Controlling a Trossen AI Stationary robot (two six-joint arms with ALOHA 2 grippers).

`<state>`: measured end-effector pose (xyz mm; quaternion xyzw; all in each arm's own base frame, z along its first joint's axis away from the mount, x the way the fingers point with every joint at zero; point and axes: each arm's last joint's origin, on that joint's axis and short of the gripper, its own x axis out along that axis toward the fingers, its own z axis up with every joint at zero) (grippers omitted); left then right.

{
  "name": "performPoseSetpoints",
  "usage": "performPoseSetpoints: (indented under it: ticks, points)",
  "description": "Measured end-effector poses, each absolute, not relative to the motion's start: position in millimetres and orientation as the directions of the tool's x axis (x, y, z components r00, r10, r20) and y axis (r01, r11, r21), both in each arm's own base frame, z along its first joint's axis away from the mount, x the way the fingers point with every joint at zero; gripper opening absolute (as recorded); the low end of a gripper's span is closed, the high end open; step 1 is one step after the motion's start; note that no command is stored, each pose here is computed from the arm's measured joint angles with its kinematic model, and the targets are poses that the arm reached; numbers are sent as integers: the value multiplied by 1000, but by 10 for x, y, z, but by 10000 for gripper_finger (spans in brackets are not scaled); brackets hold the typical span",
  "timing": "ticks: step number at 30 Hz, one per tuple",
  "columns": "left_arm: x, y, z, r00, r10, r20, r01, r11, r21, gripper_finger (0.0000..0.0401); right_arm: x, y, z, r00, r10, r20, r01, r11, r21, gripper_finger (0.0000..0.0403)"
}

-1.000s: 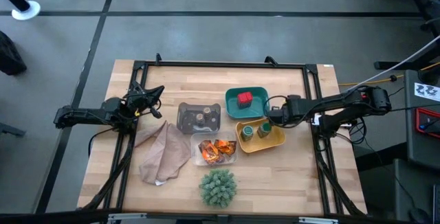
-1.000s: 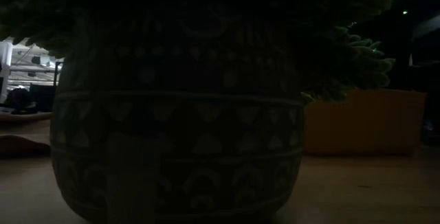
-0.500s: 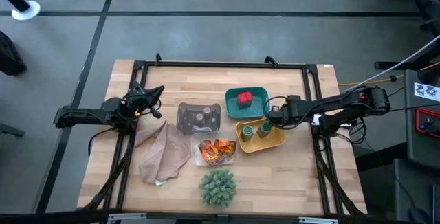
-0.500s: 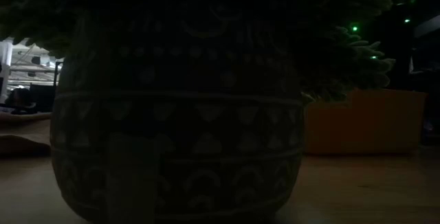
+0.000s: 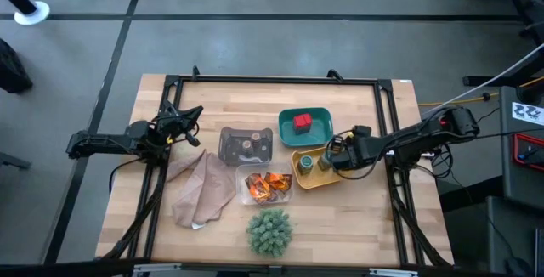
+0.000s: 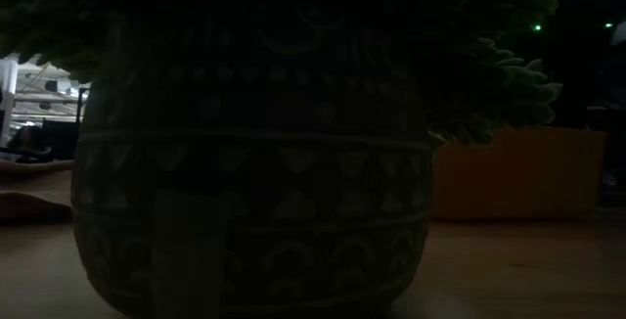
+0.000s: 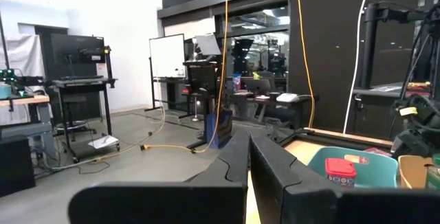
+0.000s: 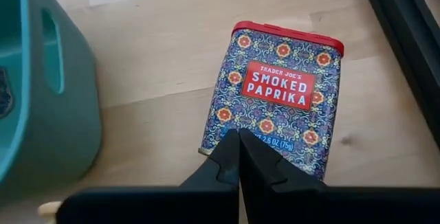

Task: Sort spices by type
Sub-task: Put the red seasoning can into the blue bin

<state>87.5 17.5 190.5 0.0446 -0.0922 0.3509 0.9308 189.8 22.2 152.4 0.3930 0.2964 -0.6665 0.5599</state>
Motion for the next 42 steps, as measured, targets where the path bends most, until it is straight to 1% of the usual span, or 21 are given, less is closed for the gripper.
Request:
performPoseSetpoints:
  ticks: [6, 12, 23, 30, 32, 34, 38, 42]
  points:
    - [874, 176, 1905, 736, 646, 204, -661, 751, 9, 0, 1918, 318, 1433, -67, -558, -827, 972, -223, 72, 3]
    - [874, 176, 1906, 736, 645, 204, -660, 751, 8, 0, 1937, 424, 1418, 7, -585, -811, 961, -221, 167, 3]
    - [874, 176, 1906, 736, 645, 204, -660, 751, 7, 0, 1926, 456, 1473, 68, -619, -782, 948, -205, 245, 3]
    - [874, 176, 1906, 736, 645, 204, -660, 751, 7, 0, 1864, 435, 1678, 35, -627, -778, 966, -178, 187, 8]
    - [874, 176, 1907, 736, 645, 205, -660, 751, 7, 0, 1856, 434, 1704, 27, -621, -784, 973, -162, 162, 22]
    - [874, 176, 1907, 736, 645, 205, -660, 751, 6, 0, 1849, 432, 1714, 19, -619, -785, 977, -155, 146, 45]
    - [872, 176, 1914, 734, 646, 210, -661, 751, 1, 0, 1826, 433, 1714, -11, -601, -799, 980, -163, 110, 103]
    - [871, 176, 1917, 734, 645, 213, -660, 751, -1, 0, 1811, 401, 1750, -15, -586, -810, 975, -187, 117, 163]
